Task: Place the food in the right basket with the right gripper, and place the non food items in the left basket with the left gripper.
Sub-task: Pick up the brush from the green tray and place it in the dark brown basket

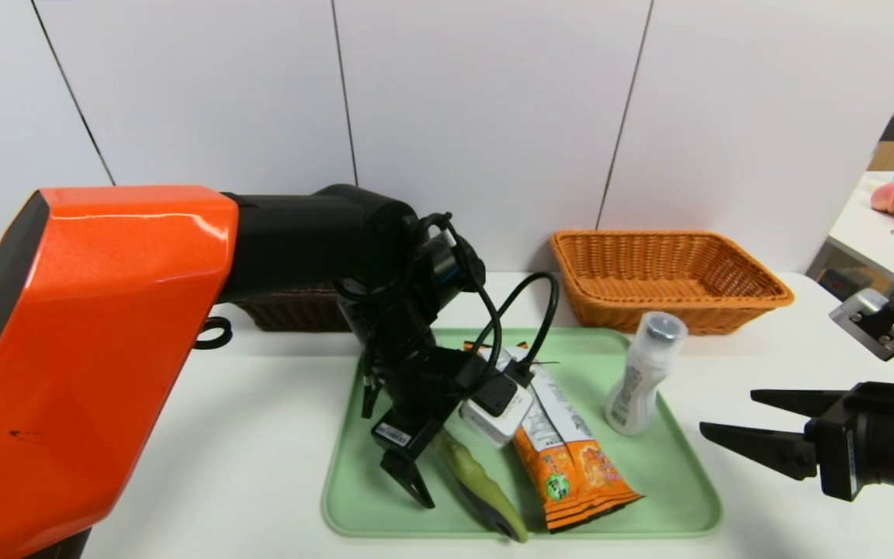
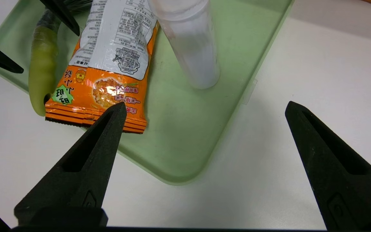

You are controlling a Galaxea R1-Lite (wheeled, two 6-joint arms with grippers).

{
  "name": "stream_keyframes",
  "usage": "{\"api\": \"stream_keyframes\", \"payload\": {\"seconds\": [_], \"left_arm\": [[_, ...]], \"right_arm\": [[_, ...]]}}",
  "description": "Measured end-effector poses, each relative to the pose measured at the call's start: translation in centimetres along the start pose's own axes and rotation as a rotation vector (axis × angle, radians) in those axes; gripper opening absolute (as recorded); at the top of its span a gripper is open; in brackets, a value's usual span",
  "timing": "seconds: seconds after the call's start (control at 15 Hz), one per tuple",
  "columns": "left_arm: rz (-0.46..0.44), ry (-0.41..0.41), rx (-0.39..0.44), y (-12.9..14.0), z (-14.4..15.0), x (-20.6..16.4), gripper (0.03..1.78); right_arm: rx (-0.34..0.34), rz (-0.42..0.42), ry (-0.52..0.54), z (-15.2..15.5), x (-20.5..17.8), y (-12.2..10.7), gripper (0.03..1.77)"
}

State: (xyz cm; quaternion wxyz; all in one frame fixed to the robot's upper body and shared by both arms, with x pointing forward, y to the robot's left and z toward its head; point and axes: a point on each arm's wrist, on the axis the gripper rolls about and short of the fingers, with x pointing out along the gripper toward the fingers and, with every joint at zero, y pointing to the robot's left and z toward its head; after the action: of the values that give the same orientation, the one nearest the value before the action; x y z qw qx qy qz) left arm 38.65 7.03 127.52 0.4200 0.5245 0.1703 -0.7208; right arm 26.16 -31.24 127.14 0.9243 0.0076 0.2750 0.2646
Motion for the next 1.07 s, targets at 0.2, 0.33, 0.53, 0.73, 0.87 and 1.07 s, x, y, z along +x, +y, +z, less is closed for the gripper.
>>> {"api": "stream_keyframes", "payload": {"seconds": [0.2, 0.33, 0.53, 0.73, 0.87, 1.07], "left_arm": [[0.002, 0.0, 0.015, -0.07, 0.22, -0.15, 1.69], [-0.001, -0.001, 0.018, -0.1, 0.41, -0.06, 1.69], [-0.007, 0.001, 0.021, -0.09, 0.57, 0.2, 1.69], [-0.011, 0.001, 0.019, -0.08, 0.56, 0.35, 1.69], [-0.016, 0.003, 0.017, -0.03, 0.49, 0.55, 1.32], [-0.022, 0.003, 0.015, 0.03, 0.37, 0.82, 0.93]], "right_arm": [[0.0, 0.0, 0.0, 0.0, -0.01, 0.0, 1.7], [-0.001, -0.001, -0.002, 0.01, -0.04, 0.01, 1.7], [-0.001, -0.001, -0.002, 0.02, -0.05, 0.02, 1.7], [0.0, -0.001, -0.002, 0.01, -0.05, 0.02, 1.7], [0.0, -0.001, -0.002, 0.01, -0.05, 0.02, 1.7], [0.0, -0.001, -0.003, 0.02, -0.08, 0.03, 1.7]]}}
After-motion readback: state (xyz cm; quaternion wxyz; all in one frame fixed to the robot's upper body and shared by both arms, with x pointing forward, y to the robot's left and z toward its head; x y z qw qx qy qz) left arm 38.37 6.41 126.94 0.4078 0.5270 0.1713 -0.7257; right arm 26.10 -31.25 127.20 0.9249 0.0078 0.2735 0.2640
